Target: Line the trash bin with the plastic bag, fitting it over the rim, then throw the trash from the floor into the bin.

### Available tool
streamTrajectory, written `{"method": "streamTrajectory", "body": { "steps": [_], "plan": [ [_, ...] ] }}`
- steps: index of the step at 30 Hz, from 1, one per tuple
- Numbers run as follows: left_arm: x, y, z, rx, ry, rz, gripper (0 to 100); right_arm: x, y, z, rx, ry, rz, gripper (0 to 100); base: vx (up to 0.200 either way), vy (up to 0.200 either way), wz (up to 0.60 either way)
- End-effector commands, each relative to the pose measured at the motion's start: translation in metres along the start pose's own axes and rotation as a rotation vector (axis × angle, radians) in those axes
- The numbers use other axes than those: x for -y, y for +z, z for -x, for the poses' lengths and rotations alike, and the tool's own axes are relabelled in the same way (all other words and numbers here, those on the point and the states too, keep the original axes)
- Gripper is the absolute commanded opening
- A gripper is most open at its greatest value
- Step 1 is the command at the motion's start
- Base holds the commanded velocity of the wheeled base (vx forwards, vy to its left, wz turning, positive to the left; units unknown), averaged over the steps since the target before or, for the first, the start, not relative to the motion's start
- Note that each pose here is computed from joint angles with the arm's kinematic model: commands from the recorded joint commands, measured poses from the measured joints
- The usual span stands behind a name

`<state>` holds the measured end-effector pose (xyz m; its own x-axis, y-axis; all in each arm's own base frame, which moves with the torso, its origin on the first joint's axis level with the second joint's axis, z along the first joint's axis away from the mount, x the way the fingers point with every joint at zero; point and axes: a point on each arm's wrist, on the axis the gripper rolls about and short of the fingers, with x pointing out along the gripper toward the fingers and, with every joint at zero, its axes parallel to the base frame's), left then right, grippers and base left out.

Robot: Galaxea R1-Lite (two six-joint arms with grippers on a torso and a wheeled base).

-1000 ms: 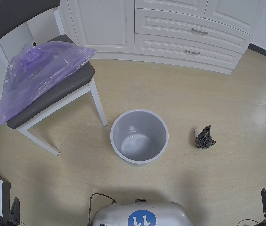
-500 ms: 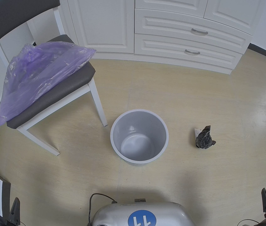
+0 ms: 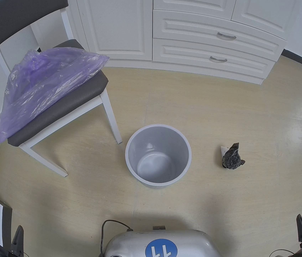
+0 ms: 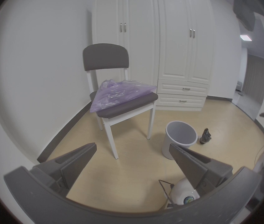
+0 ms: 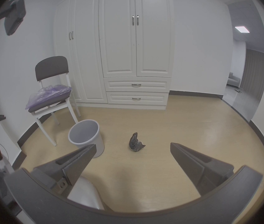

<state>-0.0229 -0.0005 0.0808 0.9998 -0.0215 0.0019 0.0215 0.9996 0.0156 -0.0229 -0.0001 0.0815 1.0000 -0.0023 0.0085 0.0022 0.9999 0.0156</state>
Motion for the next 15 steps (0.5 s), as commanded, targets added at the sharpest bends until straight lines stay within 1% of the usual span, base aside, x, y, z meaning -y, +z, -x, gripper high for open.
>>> {"method": "streamTrajectory", "body": {
  "steps": [1,2,4,5,6,7,8,9,10,13,15],
  "plan": [
    [-0.001,-0.004,0.000,0.002,0.041,0.072,100,0.000,-0.005,0.000,0.002,-0.005,-0.011,100,0.000,0.000,0.00],
    [-0.001,-0.004,0.000,0.005,0.043,0.071,100,0.000,-0.005,0.000,0.001,-0.007,-0.011,100,0.000,0.000,0.00],
    [-0.001,-0.004,0.000,0.008,0.044,0.060,100,0.000,-0.002,0.001,0.019,-0.007,0.017,100,0.000,0.000,0.00],
    [-0.001,-0.005,0.000,0.006,0.041,0.037,100,0.000,0.007,0.002,0.073,0.002,0.052,100,0.000,0.000,0.00],
    [-0.001,-0.004,0.000,0.007,0.032,0.000,100,-0.001,0.022,0.006,0.144,0.018,0.071,100,0.000,0.000,0.00],
    [0.000,-0.004,0.000,0.011,0.019,-0.020,100,-0.001,0.033,0.009,0.184,0.044,0.075,100,0.000,0.000,0.00],
    [0.000,-0.004,0.000,0.011,0.016,-0.023,100,-0.001,0.037,0.010,0.194,0.053,0.076,100,0.000,0.000,0.00],
    [0.000,-0.004,0.000,0.012,0.005,-0.023,100,-0.002,0.046,0.011,0.197,0.089,0.076,100,0.000,0.000,0.00],
    [0.000,-0.003,0.000,0.013,0.003,-0.022,100,-0.002,0.052,0.009,0.179,0.100,0.075,100,0.000,0.000,0.00],
    [0.000,-0.004,0.000,0.015,0.003,-0.015,100,-0.002,0.057,0.006,0.159,0.101,0.062,100,0.000,0.000,0.00],
    [0.000,-0.004,0.000,0.015,0.000,-0.017,100,-0.003,0.064,0.004,0.149,0.111,0.022,100,0.000,0.000,0.00]
  ]
}}
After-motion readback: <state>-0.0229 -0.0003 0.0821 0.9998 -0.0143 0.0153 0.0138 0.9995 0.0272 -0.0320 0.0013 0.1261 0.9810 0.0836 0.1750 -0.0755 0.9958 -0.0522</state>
